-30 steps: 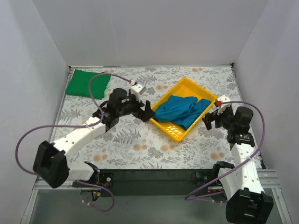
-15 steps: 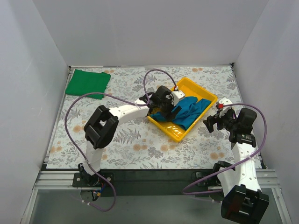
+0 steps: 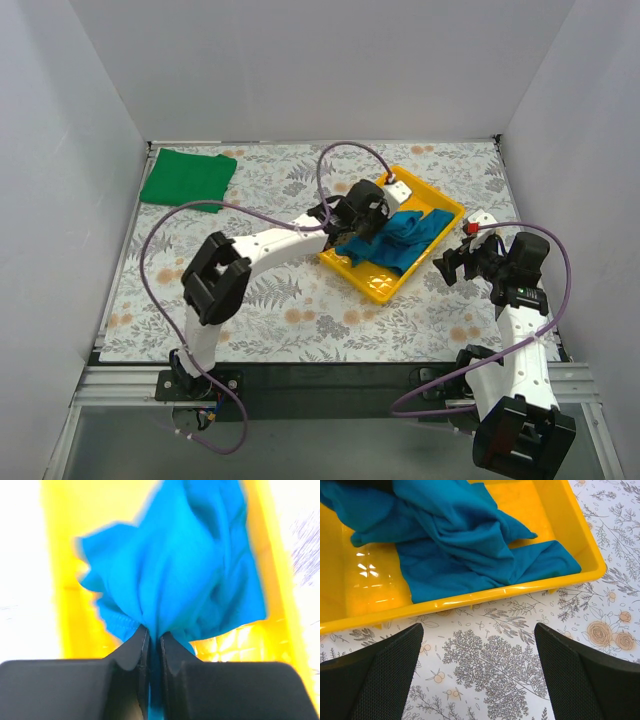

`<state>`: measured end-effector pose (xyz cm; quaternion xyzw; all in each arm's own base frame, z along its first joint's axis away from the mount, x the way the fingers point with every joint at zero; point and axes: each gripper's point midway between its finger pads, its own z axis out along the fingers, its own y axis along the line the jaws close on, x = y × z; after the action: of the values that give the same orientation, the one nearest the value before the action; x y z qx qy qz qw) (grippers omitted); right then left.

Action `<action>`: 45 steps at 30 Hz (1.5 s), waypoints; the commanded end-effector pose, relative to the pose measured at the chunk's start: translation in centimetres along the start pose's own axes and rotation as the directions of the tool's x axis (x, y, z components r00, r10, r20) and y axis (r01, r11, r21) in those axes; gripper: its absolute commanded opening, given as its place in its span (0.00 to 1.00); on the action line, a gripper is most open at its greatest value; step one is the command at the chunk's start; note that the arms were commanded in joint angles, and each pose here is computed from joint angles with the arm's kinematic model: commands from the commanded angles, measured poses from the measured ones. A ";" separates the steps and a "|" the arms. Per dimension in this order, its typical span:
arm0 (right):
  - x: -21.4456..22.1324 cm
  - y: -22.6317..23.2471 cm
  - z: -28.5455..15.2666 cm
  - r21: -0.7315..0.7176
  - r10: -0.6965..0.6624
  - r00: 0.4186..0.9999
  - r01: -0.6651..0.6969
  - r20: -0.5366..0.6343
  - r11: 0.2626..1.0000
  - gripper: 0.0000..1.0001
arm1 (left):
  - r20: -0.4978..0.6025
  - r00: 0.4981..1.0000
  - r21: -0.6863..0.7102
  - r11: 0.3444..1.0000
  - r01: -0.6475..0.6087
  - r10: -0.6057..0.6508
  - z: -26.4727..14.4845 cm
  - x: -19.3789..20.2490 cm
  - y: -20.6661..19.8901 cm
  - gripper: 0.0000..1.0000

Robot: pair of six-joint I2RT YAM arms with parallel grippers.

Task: Fold and stack the t-shirts

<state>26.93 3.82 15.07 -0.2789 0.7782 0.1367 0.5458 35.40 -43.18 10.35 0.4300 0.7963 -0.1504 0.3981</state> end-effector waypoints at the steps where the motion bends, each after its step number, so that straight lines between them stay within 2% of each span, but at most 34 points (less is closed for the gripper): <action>1: -1.8 -0.4 -0.2 -0.004 -0.028 0.999 0.029 0.038 1.000 0.98 | 0.430 0.902 -0.155 0.982 0.104 -0.028 -12.9 -13.8 4.0 0.00; 3: -1.9 -0.4 -0.2 -0.006 -0.030 0.999 0.030 0.041 1.000 0.98 | 0.509 0.860 -0.191 0.971 0.141 -0.025 -16.4 -15.9 5.2 0.00; 4: -1.8 -0.4 -0.2 -0.006 -0.028 0.999 0.028 0.040 1.000 0.98 | 0.568 0.823 -0.209 0.964 0.165 -0.018 -19.9 -17.4 5.9 0.00; 5: -1.8 -0.4 -0.2 -0.007 -0.025 0.999 0.026 0.040 1.000 0.98 | 0.602 0.799 -0.234 0.953 0.192 -0.013 -21.7 -18.1 6.6 0.00; 7: -1.8 -0.4 -0.2 -0.006 -0.024 0.999 0.024 0.039 1.000 0.98 | 0.649 0.761 -0.268 0.938 0.219 0.008 -25.0 -19.0 7.6 0.00; 8: -1.8 -0.4 -0.2 -0.007 -0.024 0.999 0.024 0.040 1.000 0.98 | 0.691 0.722 -0.288 0.923 0.255 0.017 -28.1 -19.7 8.4 0.00; 10: -1.6 -0.3 -0.1 -0.011 -0.019 0.999 0.020 0.037 1.000 0.98 | 0.708 0.705 -0.323 0.908 0.266 0.045 -30.4 -19.9 9.1 0.00; 11: -1.7 -0.3 -0.2 -0.010 -0.022 0.999 0.022 0.038 1.000 0.98 | 0.744 0.666 -0.332 0.896 0.294 0.057 -32.8 -20.5 9.6 0.00; 15: -1.5 -0.2 0.0 -0.017 -0.015 0.999 0.015 0.035 1.000 0.98 | 0.747 0.654 -0.427 0.837 0.342 0.114 -36.5 -19.7 11.6 0.00; 19: -1.3 -0.2 0.0 -0.022 -0.009 0.999 0.010 0.032 1.000 0.98 | 0.729 0.666 -0.487 0.804 0.341 0.159 -37.6 -18.3 12.4 0.00; 23: -1.2 -0.1 0.1 -0.026 -0.005 1.000 0.006 0.029 1.000 0.98 | 0.692 0.709 -0.505 0.794 0.338 0.138 -35.9 -15.6 12.6 0.00; 24: -1.1 -0.1 0.1 -0.027 -0.003 1.000 0.003 0.027 1.000 0.98 | 0.665 0.735 -0.515 0.793 0.325 0.131 -34.5 -14.1 12.6 0.00; 27: -1.0 0.0 0.1 -0.027 -0.003 1.000 0.004 0.026 1.000 0.98 | 0.641 0.760 -0.541 0.764 0.353 0.103 -33.9 -11.3 13.2 0.00; 31: -0.8 0.1 0.1 -0.034 -0.002 1.000 0.003 0.024 0.999 0.98 | 0.590 0.807 -0.571 0.723 0.388 0.033 -32.0 -4.8 13.5 0.00; 33: -0.8 0.2 0.2 -0.041 0.000 1.000 0.001 0.026 0.999 0.98 | 0.618 0.786 -0.551 0.709 0.440 -0.008 -33.0 -3.5 13.5 0.00; 36: -0.5 0.4 0.3 -0.054 0.009 1.000 -0.008 0.018 0.998 0.98 | 0.612 0.789 -0.540 0.703 0.463 -0.050 -32.9 -1.5 13.3 0.00; 42: -0.5 1.2 0.4 -0.100 0.003 1.000 0.000 0.028 0.995 0.98 | 0.543 0.831 -0.524 0.727 0.444 -0.117 -30.5 2.1 12.2 0.00; 44: -0.4 1.5 0.4 -0.117 -0.001 1.000 0.004 0.030 0.993 0.98 | 0.518 0.843 -0.518 0.730 0.446 -0.147 -29.4 3.6 11.8 0.23; 45: -0.4 1.9 0.4 -0.139 0.003 0.999 0.002 0.035 0.990 0.98 | 0.487 0.859 -0.527 0.732 0.432 -0.157 -28.4 4.6 11.6 0.39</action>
<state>26.52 4.81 14.30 -0.2917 0.7748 0.1747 0.5330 29.23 -17.26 29.62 0.1015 0.7287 -0.0315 0.6766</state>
